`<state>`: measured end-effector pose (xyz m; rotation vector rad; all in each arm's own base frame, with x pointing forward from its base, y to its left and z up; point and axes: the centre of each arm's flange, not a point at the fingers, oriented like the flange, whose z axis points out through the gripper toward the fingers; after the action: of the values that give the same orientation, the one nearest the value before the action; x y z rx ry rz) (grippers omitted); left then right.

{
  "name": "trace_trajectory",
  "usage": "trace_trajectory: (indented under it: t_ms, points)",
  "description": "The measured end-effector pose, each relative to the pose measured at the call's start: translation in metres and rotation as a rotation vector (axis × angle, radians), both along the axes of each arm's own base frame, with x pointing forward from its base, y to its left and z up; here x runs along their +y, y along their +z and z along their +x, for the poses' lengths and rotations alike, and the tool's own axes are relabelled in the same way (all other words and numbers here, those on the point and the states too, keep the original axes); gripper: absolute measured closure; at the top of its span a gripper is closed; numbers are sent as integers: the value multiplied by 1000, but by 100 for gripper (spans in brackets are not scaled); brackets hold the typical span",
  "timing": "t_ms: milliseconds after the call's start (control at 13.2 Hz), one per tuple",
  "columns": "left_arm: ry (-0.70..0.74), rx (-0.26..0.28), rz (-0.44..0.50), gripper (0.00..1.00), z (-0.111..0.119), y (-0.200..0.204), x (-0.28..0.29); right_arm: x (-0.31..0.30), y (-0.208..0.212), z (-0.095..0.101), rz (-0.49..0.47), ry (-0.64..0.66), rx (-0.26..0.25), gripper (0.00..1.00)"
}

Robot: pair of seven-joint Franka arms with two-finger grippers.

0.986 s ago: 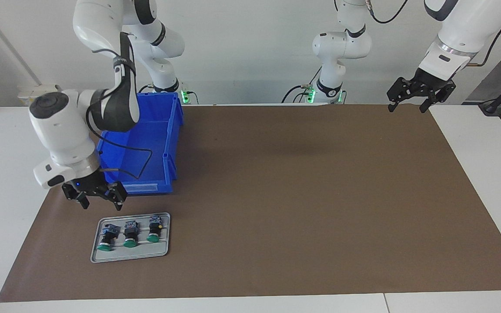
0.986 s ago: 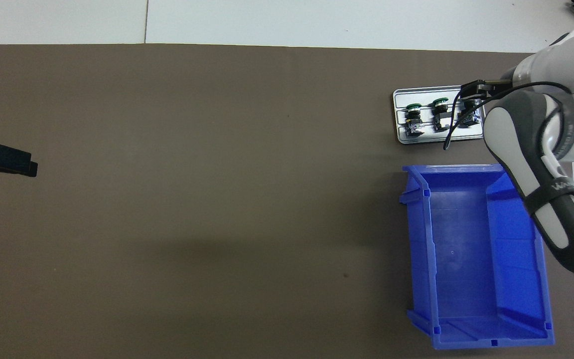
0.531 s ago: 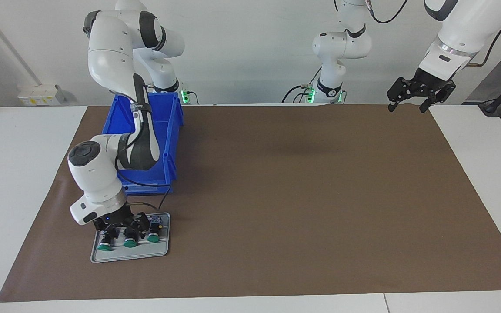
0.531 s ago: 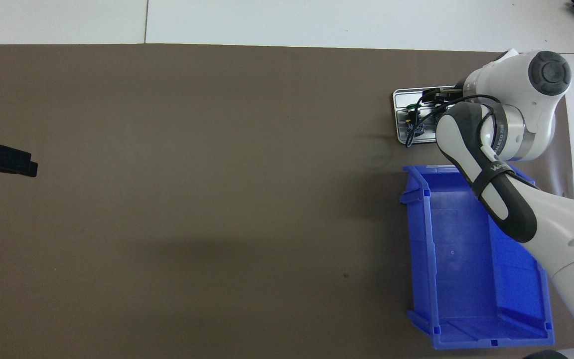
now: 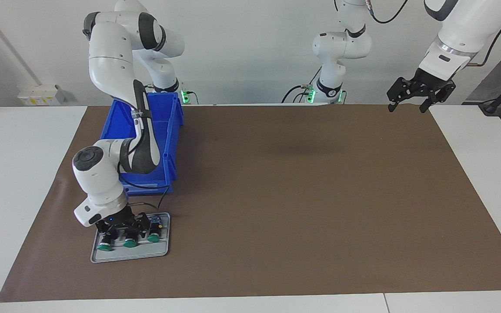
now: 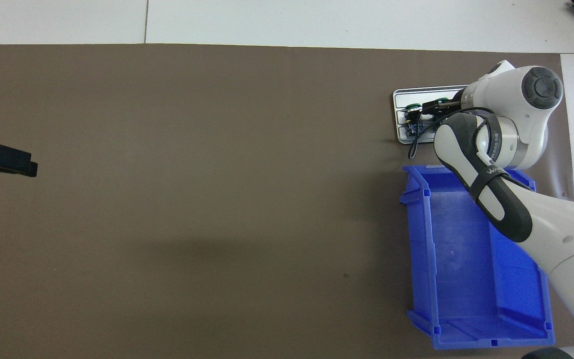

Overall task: Place and press button with both arms
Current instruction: 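Reach the right gripper to the metal tray and grasp a green-topped button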

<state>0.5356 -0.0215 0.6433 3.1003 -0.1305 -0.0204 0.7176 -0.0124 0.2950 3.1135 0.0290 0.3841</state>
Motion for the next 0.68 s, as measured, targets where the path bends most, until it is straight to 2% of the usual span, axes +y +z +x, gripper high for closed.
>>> trace_trajectory:
  t_ms: [152, 304, 455, 683]
  points:
    - [0, 0, 0, 0, 0, 0, 0, 1, 0, 0, 0, 1, 0, 9]
    - [0, 0, 0, 0, 0, 0, 0, 1, -1, 0, 1, 2, 1, 30]
    - [0, 0, 0, 0, 0, 0, 0, 1, -1, -1, 1, 2, 7, 57]
    - [0, 0, 0, 0, 0, 0, 0, -1, 6, 1, 1, 0, 12, 60]
